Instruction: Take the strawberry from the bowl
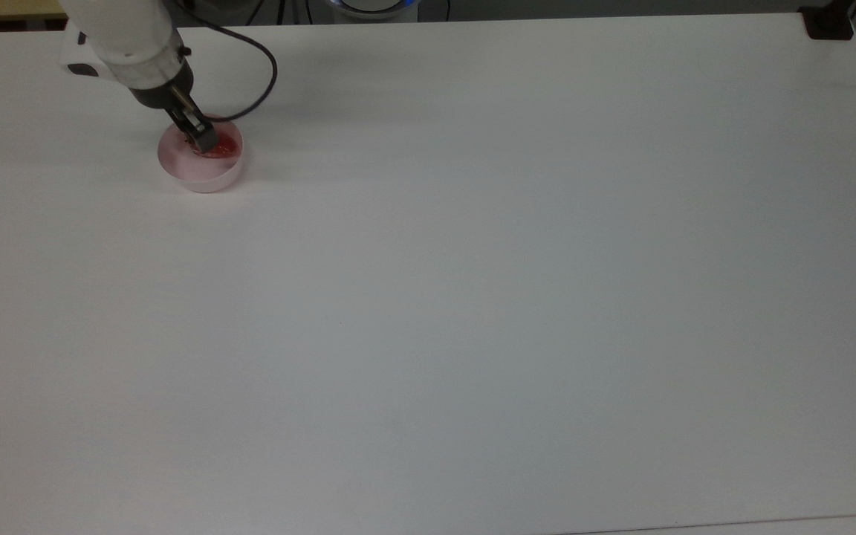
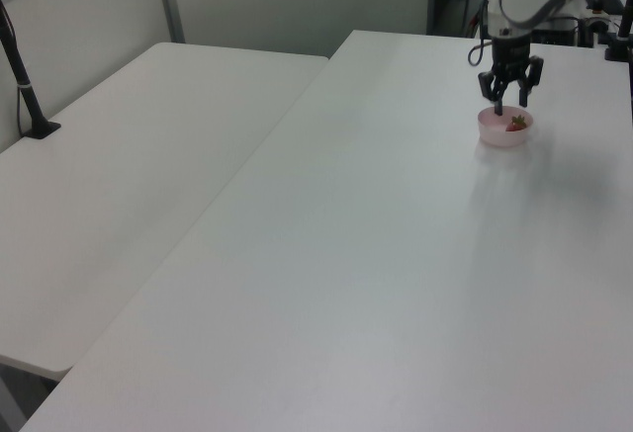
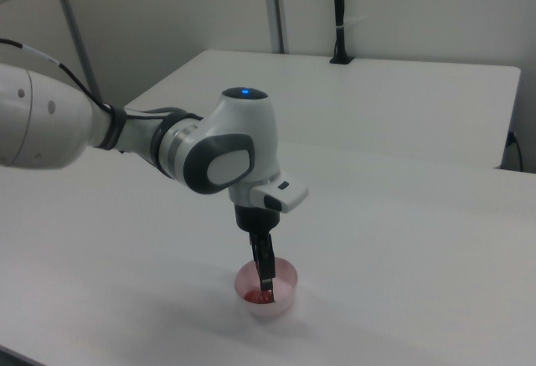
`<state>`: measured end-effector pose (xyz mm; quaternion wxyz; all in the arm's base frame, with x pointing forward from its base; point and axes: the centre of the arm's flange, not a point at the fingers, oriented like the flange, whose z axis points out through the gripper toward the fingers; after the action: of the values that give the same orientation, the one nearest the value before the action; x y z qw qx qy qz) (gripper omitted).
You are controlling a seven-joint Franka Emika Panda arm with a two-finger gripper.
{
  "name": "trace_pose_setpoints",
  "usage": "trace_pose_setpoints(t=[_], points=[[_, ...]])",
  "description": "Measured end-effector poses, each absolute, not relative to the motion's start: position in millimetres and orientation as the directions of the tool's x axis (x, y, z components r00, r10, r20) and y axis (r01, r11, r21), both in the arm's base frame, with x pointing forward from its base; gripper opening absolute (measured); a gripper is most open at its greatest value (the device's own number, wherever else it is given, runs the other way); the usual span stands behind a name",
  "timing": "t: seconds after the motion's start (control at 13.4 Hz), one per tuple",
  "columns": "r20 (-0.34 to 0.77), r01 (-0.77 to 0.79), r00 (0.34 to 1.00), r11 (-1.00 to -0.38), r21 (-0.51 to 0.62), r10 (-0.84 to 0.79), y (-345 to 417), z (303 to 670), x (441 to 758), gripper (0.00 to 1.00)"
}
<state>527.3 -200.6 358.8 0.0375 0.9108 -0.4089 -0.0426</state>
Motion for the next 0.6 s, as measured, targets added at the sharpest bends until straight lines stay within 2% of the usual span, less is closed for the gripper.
trace_pose_setpoints(t=[0.15,0.37,0.6], points=[[-0.033,-0.767,0.634,-0.634,0.101,-0.772,-194.0,344.7,527.4,0.62],[-0.037,-0.769,0.63,-0.63,0.105,-0.776,-191.6,340.8,527.9,0.62],[-0.046,-0.766,0.632,-0.632,0.116,-0.774,-190.8,335.2,524.2,0.67]])
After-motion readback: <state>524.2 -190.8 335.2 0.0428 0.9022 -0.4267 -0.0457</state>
